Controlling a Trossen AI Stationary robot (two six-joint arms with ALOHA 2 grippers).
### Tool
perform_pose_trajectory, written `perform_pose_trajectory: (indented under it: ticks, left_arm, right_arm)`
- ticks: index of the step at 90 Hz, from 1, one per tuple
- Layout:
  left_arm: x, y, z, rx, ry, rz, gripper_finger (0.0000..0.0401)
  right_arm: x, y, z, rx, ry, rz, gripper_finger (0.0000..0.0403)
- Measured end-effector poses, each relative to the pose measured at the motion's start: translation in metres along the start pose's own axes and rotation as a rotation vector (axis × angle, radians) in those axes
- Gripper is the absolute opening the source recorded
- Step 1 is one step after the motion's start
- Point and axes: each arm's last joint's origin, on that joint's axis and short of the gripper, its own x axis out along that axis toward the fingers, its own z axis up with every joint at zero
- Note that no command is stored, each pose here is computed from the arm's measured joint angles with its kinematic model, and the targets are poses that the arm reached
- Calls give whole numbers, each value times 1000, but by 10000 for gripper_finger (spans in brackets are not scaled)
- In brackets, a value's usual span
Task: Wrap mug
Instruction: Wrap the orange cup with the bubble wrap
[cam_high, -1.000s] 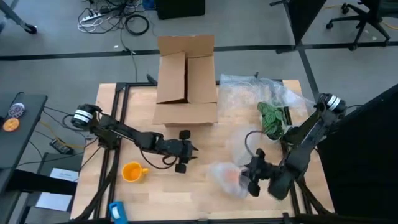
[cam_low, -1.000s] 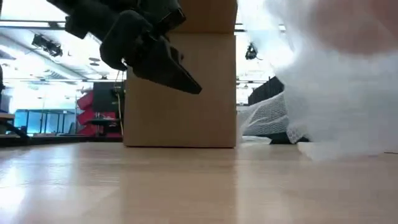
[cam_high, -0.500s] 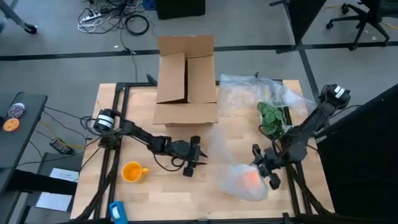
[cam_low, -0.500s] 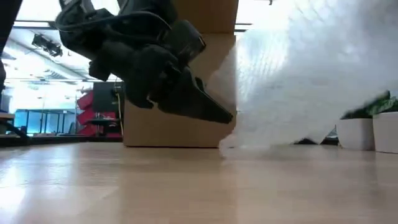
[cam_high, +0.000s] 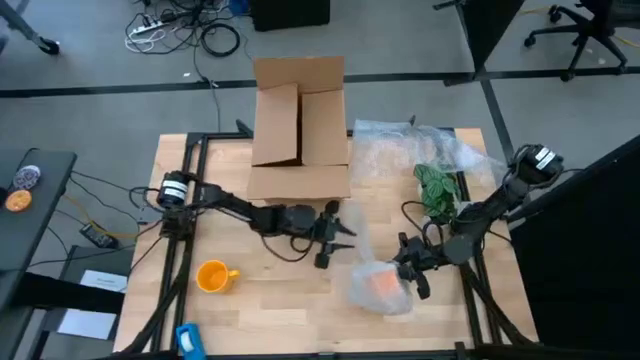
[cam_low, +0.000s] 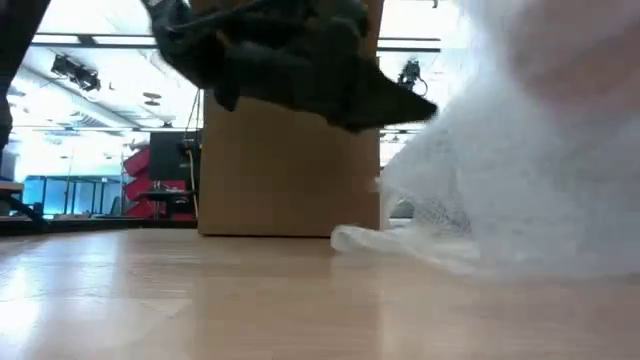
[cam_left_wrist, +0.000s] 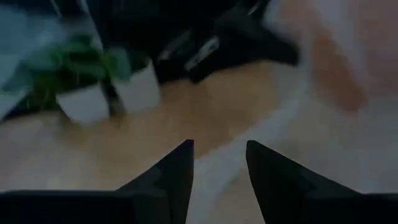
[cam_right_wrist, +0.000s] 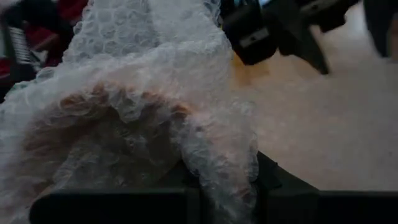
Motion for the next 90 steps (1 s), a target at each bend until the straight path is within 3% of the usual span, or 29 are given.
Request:
perform_pose_trajectory:
  ticks: [20,35,47,57,67,78,90]
  left_arm:
    - [42,24,-46,-72,115,8,133]
    - [43,42,-62,-120,220,28,133]
    - [40,47,-67,-134,266,24,133]
    - [39,47,-70,-126,302,13,133]
    - [35,46,-64,-129,300,-21,133]
    - [26,44,-47,-140,294,-106,133]
    - [6,45,-24,-137,368,-122,133]
  right_arm:
    - [8,-8,-18,225,130,-6,26]
    - [7,-15,-35,518,189,-94,26]
    - [5,-10,-42,645,193,-88,26]
    - [3,-2,-40,623,153,-38,26]
    - [1,8,-27,519,36,59,26]
    - [-3,16,-9,376,-75,131,26]
    - [-11,13,-6,331,-94,132,26]
